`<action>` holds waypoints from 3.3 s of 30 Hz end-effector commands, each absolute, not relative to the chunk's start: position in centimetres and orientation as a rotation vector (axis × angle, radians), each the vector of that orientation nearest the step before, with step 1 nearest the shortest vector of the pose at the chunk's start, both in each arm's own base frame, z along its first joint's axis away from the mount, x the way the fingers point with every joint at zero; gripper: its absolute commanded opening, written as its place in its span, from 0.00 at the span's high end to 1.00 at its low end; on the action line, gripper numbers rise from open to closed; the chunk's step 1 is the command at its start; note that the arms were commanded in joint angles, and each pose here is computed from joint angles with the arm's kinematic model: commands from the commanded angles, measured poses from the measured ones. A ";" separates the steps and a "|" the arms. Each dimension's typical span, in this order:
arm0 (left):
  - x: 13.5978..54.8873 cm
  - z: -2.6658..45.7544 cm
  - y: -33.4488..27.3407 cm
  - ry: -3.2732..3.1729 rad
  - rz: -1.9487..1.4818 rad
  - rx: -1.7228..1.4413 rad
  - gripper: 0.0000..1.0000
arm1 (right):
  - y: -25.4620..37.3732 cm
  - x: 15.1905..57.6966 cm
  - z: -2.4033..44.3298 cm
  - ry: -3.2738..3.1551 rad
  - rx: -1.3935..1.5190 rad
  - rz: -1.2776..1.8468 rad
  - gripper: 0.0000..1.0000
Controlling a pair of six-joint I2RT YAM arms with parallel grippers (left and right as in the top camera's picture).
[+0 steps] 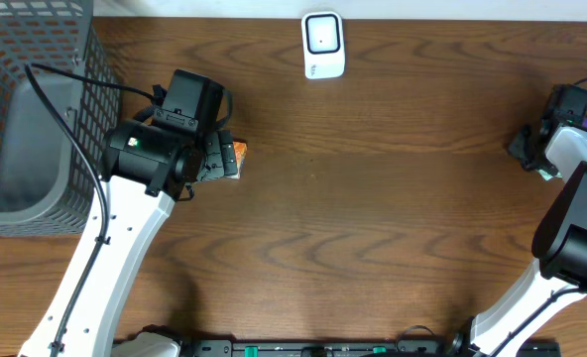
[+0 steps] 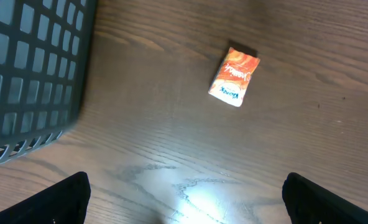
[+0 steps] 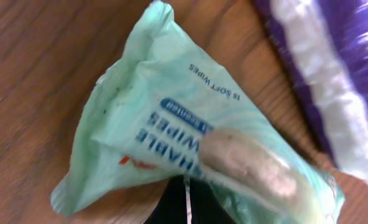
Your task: Scan the item barcode
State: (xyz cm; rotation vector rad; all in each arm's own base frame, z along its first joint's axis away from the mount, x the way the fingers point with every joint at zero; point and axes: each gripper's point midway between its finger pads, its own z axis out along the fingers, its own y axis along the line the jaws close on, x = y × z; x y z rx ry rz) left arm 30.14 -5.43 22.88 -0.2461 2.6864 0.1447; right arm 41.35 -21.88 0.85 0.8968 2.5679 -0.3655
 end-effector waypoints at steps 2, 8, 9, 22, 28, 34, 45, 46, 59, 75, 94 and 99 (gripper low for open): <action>30.2 23.3 -5.2 2.674 0.140 -0.267 0.02 | -23.5 40.4 0.7 2.549 0.941 -0.461 0.99; 30.2 23.3 -5.2 2.674 0.140 -0.267 0.02 | -24.1 40.8 1.1 2.517 0.945 -0.463 0.99; 30.2 23.3 -5.2 2.674 0.140 -0.267 0.02 | -24.1 41.0 1.2 2.512 0.944 -0.463 0.99; 30.2 23.3 -5.2 2.674 0.140 -0.267 0.02 | -26.6 38.7 4.4 2.472 0.993 -0.736 0.99; 30.2 23.3 -5.2 2.674 0.140 -0.267 0.02 | -25.0 40.2 6.4 2.449 0.952 -0.587 0.97; 30.2 23.3 -5.2 2.674 0.140 -0.267 0.02 | -22.6 42.0 11.4 2.358 0.872 -0.463 0.65; 30.2 23.3 -5.2 2.674 0.140 -0.267 0.02 | -7.8 46.3 19.7 2.280 0.430 0.280 0.28; 30.2 23.3 -5.2 2.674 0.140 -0.267 0.02 | -5.8 46.5 19.9 2.281 0.375 0.378 0.23; 30.2 23.3 -5.2 2.674 0.140 -0.267 0.02 | 14.8 44.9 18.1 2.397 -0.028 0.885 0.01; 30.2 23.3 -5.2 2.674 0.140 -0.267 0.02 | 20.6 43.9 13.5 2.513 -0.011 0.636 0.01; 30.2 23.3 -5.2 2.674 0.140 -0.267 0.02 | 15.2 41.4 10.1 2.690 0.104 0.275 0.01; 30.2 23.3 -5.2 2.674 0.140 -0.267 0.02 | 11.5 41.3 9.6 2.715 0.157 0.114 0.01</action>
